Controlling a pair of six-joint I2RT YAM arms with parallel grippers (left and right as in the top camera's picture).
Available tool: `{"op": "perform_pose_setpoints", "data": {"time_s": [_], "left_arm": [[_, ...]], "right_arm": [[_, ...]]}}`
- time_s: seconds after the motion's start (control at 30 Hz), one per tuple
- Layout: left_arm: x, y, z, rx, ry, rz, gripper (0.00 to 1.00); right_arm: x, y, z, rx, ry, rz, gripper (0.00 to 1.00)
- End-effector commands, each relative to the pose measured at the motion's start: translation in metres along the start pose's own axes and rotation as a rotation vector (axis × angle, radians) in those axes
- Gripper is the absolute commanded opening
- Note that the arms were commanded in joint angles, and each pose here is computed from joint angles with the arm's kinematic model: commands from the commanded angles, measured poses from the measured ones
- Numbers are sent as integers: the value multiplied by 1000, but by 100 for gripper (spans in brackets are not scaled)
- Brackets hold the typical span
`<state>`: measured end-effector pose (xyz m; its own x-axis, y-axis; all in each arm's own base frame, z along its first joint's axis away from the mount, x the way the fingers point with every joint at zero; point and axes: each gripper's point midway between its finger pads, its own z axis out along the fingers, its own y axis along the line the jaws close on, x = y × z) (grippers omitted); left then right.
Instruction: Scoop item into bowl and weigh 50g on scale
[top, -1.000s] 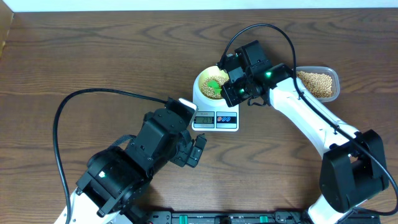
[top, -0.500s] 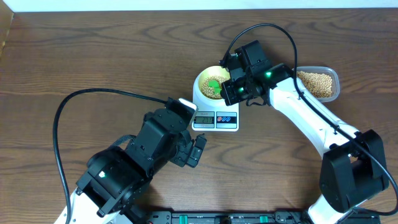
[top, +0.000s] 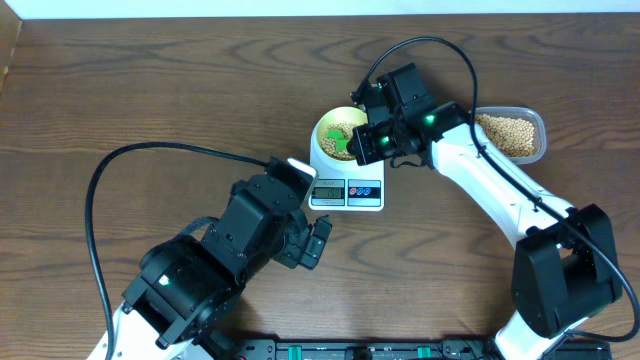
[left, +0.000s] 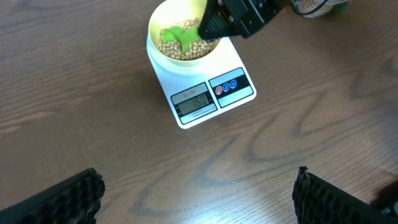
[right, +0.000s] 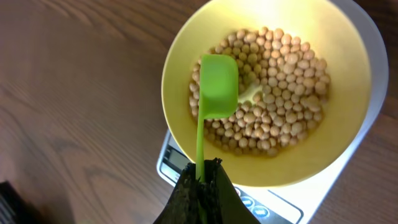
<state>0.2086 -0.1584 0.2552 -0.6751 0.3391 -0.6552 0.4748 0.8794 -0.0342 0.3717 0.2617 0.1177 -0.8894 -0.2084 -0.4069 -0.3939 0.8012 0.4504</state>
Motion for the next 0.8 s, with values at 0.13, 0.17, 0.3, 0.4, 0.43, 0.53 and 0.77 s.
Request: {"op": "perform_pose_setpoints", "data": {"time_s": [0.13, 0.17, 0.3, 0.4, 0.43, 0.53, 0.77], "left_arm": [[-5, -2, -5, 10, -15, -7, 99], [-5, -2, -5, 10, -15, -7, 99], [-5, -2, -5, 10, -15, -7, 99], [-5, -2, -5, 10, -15, -7, 99], [-5, -2, -5, 10, -15, -7, 99], [-5, -2, -5, 10, -15, -7, 99], [-5, -2, -5, 10, -16, -7, 99]], "right_arm": [[1, -5, 2, -84, -2, 104, 1], [1, -6, 2, -88, -2, 114, 1], [-1, -9, 1, -108, -9, 137, 1], [-5, -10, -2, -126, -18, 149, 1], [-6, -11, -4, -138, -23, 158, 1], [-11, -10, -8, -178, -32, 169, 1], [-17, -12, -18, -253, -44, 205, 1]]}}
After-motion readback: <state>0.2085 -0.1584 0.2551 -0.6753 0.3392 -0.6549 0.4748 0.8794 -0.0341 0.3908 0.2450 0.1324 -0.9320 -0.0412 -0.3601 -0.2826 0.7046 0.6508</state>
